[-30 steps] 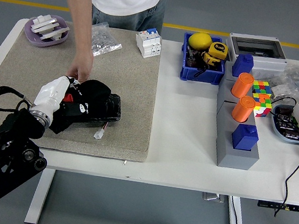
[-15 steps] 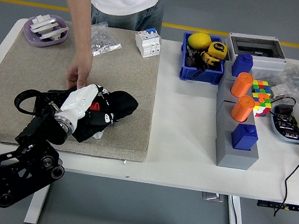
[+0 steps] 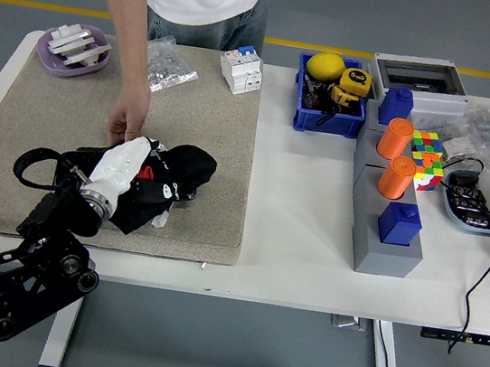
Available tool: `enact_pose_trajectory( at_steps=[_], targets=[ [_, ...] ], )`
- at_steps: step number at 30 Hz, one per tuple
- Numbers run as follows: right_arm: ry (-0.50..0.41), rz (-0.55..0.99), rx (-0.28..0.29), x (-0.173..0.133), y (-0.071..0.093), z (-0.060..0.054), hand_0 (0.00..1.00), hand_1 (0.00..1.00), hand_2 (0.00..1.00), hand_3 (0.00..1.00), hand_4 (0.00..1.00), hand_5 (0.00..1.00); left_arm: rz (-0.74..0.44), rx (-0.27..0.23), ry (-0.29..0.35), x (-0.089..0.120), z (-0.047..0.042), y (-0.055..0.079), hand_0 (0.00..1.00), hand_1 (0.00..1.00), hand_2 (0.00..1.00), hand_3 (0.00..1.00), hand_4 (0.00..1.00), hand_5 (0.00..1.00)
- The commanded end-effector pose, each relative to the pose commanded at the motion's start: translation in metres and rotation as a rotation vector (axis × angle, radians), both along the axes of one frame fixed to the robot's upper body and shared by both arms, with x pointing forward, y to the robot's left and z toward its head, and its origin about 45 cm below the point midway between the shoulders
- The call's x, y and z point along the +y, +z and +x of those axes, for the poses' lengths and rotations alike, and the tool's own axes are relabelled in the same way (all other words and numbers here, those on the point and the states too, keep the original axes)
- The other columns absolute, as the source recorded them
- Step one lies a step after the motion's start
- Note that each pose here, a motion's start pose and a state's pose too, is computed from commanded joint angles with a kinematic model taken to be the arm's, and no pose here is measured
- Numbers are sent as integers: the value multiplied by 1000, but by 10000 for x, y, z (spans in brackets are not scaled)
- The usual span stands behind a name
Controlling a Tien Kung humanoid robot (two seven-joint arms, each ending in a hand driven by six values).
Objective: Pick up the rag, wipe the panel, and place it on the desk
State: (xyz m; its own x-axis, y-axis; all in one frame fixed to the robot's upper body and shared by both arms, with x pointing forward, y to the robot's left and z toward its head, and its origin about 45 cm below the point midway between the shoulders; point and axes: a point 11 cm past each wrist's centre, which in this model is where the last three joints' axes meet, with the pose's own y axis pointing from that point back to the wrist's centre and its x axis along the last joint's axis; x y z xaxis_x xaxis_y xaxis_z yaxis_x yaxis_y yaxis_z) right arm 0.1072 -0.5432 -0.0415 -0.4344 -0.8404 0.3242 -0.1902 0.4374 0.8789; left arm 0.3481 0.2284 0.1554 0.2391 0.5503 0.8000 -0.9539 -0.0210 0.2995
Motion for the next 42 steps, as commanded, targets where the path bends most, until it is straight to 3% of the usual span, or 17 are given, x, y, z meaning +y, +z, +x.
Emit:
enact_pose_trajectory(
  at_steps=[9,24,42],
  targets=[
    [-3,1,1,1,-4,-15,714,260,630,632,998,594,20,4,81,332,-72,-59,181,106,457,421,164,2],
    [-4,1,3,-5,-5,-30,714,260,630,633,998,592,62,-16,260,998,-131,-43,181,108,458,420,163,2],
    [-4,1,7,-5,-10,-52,715,260,628,633,998,593,76,-45,405,1449,-176,40,187,111,454,417,157,2]
  ],
)
